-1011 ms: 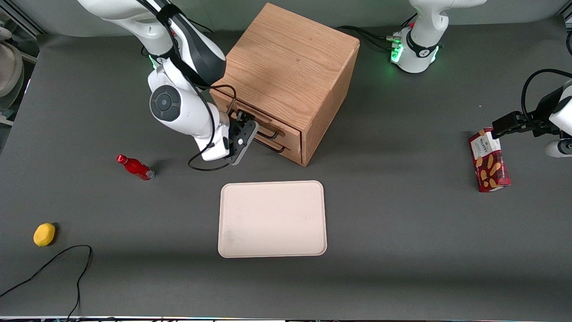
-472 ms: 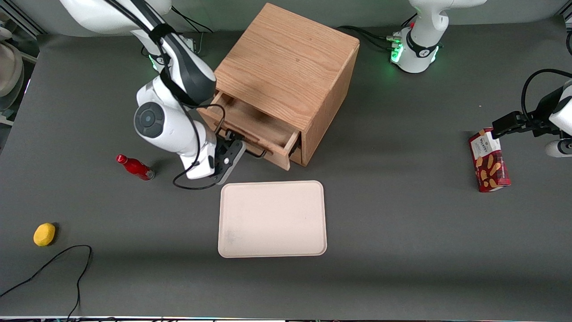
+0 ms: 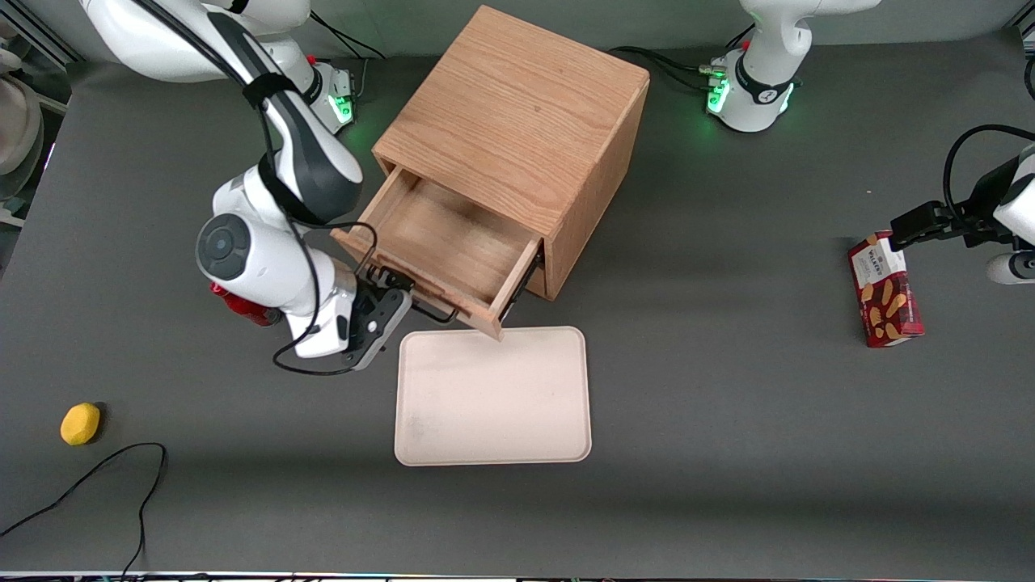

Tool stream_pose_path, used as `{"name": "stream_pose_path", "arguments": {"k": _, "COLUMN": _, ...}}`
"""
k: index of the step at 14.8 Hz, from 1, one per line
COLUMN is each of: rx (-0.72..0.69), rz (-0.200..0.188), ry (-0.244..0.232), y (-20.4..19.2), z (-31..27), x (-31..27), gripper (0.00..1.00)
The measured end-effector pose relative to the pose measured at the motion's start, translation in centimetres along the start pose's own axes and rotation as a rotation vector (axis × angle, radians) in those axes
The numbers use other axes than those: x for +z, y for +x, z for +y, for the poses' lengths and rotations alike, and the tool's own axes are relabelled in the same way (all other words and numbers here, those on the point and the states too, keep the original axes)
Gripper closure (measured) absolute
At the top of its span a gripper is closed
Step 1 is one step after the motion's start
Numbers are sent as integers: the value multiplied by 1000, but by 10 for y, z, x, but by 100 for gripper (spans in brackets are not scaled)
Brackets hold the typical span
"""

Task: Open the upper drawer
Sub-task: 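Pull the handle outward with the right gripper, sliding the drawer open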

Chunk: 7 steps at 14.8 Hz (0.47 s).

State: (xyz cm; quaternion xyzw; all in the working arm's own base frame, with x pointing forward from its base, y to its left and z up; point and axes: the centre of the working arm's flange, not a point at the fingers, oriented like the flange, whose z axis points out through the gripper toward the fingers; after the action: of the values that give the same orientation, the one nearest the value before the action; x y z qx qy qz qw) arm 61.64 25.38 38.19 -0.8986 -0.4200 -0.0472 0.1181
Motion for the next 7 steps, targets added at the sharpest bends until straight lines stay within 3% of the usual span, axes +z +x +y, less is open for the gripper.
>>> {"name": "stream_pose_path", "arguments": {"k": 7, "rx": 30, "rz": 36, "ry": -43, "y": -1, "z": 30, "x": -23, "gripper": 0}}
